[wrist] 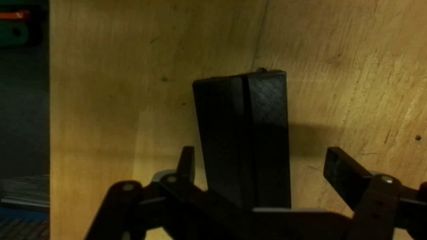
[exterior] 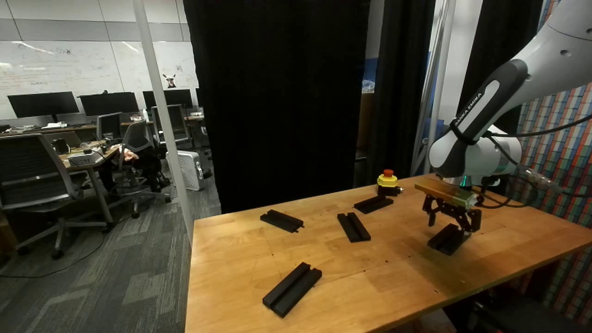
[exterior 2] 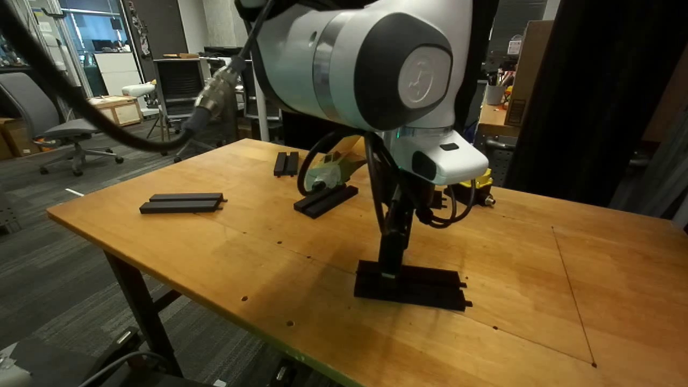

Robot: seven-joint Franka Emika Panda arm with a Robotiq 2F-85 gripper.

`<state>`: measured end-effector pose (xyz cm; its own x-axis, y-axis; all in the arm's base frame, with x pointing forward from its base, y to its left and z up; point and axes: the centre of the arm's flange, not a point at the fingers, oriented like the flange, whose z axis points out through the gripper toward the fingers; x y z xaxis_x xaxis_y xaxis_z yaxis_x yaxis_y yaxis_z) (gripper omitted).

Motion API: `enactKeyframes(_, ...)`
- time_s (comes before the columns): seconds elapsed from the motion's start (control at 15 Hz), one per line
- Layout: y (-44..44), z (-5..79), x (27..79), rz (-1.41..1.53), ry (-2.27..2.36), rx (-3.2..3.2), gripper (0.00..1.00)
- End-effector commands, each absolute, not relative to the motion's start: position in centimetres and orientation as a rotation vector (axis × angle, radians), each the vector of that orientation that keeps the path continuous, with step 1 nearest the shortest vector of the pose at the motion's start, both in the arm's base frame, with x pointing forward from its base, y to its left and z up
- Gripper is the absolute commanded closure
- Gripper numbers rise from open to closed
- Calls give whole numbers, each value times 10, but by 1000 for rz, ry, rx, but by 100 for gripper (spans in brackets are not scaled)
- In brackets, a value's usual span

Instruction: Stack up the black pads

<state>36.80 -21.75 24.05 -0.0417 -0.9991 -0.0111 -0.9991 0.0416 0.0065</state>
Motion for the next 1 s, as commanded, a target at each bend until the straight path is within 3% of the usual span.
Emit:
enactKeyframes(0.0, -221, 232, 369, 40, 2213, -2184, 0)
enactKeyframes(0.73, -224, 201, 371, 110, 2176, -2211, 0)
enactKeyframes(0.8, -224, 199, 372, 107, 2169, -2216, 25)
enactKeyframes(0.93, -224, 203, 376, 82, 2143, -2242, 34)
